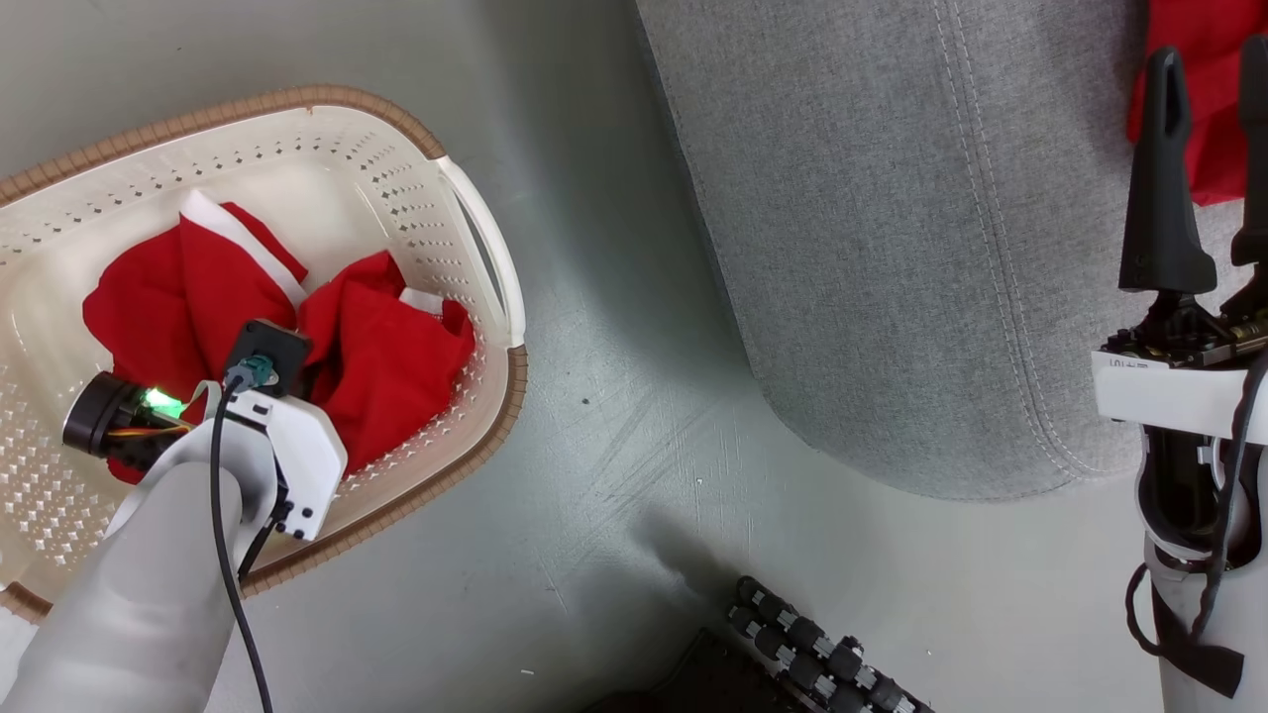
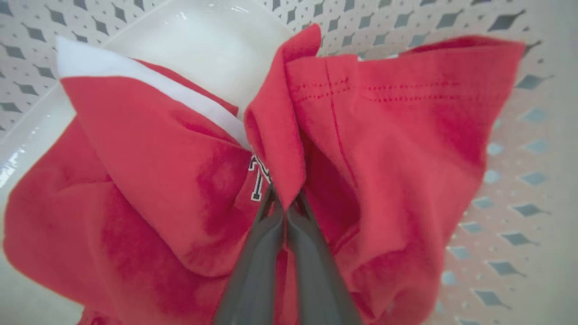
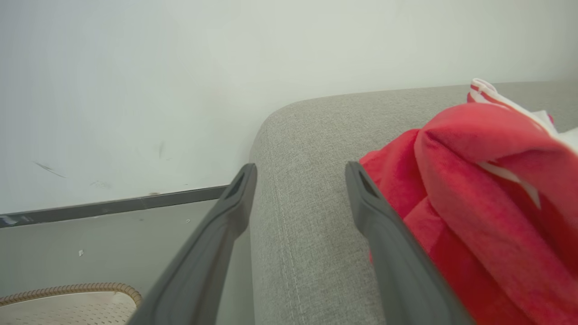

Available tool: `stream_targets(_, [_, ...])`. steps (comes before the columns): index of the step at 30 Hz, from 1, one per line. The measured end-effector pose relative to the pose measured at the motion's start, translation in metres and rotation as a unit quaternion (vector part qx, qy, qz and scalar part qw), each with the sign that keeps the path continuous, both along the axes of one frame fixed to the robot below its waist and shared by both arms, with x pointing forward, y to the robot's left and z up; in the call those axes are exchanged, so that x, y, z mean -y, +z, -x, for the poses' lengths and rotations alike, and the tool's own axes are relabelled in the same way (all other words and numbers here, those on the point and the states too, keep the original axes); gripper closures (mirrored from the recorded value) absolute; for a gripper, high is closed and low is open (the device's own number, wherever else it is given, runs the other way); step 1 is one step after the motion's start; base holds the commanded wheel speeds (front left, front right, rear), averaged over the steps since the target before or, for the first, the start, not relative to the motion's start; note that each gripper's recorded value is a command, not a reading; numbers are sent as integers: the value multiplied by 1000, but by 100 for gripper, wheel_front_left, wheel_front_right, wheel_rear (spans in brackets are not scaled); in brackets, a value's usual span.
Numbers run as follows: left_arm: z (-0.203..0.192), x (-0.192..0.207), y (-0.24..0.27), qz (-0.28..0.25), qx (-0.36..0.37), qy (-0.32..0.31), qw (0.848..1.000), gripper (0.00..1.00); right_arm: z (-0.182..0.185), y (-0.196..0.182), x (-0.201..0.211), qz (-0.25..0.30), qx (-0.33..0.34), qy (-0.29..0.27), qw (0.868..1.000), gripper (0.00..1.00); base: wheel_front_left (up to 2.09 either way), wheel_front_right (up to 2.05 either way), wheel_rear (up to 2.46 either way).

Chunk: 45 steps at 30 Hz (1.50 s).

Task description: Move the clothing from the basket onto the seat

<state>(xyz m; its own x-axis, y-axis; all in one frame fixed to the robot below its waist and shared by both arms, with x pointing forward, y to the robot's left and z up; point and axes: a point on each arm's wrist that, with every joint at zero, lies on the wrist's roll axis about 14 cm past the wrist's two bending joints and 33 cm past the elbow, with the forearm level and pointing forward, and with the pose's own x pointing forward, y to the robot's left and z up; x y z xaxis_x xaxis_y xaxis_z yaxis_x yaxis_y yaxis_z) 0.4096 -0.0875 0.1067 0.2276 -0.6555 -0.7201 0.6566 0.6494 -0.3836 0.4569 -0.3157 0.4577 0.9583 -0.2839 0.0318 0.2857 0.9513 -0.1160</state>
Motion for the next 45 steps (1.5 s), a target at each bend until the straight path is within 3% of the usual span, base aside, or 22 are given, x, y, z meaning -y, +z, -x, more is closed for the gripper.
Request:
stream_targets(21, [-69,-4,45,87,85,119,985,100,-23,18,-9,-6,40,25,999,0,0,0,0])
stream_targets(34, [-115,-31,103,137,161,204,956,100,-34,31,-19,0,59,43,997,0,0,0,0])
stream_targets(45, [-151,-63,185,175,256,264,913,100,-43,47,-33,5,80,64,995,0,0,0,0])
